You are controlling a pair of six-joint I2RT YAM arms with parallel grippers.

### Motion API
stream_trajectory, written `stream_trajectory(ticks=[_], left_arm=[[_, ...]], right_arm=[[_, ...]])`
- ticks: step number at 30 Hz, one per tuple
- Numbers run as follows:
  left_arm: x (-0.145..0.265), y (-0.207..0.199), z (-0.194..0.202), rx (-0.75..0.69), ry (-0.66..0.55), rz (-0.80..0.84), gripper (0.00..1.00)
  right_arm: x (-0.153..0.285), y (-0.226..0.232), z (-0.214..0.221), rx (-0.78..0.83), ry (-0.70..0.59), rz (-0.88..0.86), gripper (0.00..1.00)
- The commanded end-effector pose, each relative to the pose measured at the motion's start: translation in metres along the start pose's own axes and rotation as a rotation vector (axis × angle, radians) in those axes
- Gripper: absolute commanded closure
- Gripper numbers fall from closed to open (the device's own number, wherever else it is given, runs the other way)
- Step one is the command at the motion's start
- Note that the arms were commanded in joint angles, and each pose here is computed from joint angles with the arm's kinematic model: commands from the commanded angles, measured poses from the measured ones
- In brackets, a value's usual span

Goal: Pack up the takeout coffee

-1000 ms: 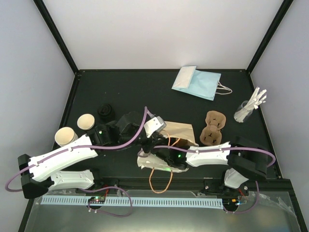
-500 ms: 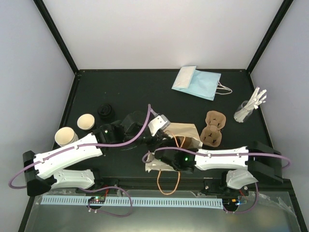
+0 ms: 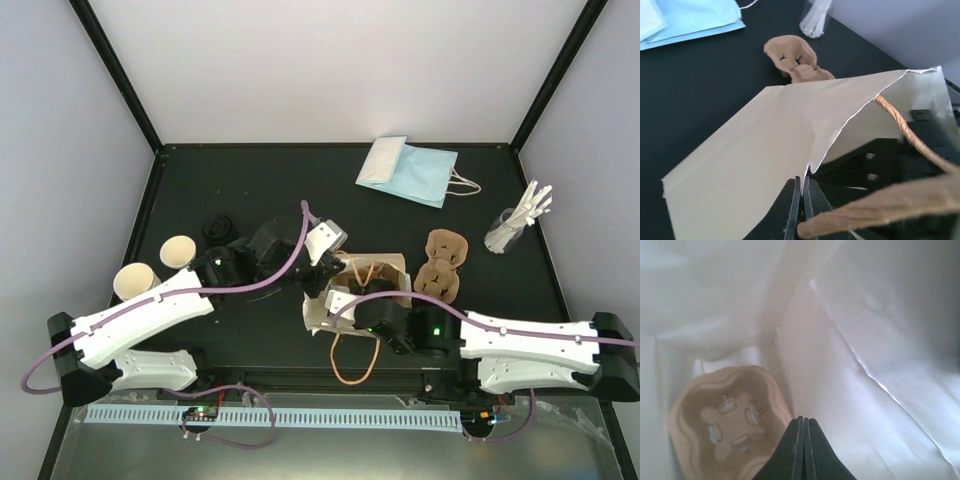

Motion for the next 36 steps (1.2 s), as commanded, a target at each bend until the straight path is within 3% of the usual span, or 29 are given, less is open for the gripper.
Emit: stream_trajectory(ticks=[1, 7, 13, 20, 30, 36], left_arm=[[0.005, 0.022, -0.012, -0.023, 0.021, -0.077, 0.99], [0.006, 0.048, -0.037, -0.033, 0.008, -0.116, 0.98], [0.019, 0.091, -0.058, -0.061, 0.015, -0.251, 0.99], [0.057, 0.133, -0.059, -0.141, 0.068, -0.473, 0.98], [0.019, 0.096, 0.015, -0.037, 0.164, -0.211, 0.99], [0.017, 0.074, 0.04, 0.013, 0.153, -0.104, 0.98]], right_arm=[[0.031, -0.014, -0.036, -0.088, -0.181, -0.097, 0.99], [0.073, -0.057, -0.074, -0.233, -0.346, -0.115, 0.97], [0.072, -0.103, -0.08, -0.509, -0.32, -0.136, 0.88], [0.061, -0.113, -0.061, -0.825, -0.291, -0.205, 0.74], [0.051, -0.087, -0.023, -1.036, -0.204, -0.232, 0.49], [0.051, -0.068, -0.011, -1.147, -0.14, -0.302, 0.44]])
Point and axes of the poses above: each gripper's point midway between its finger pads, its own x axis back along the fingers, its own y axis along the line the jaws close on, z = x × y, the point moved 1 cm from there along x, back along the fingers, and after that the axes turned 11 degrees about -x, right-handed, at the moved point
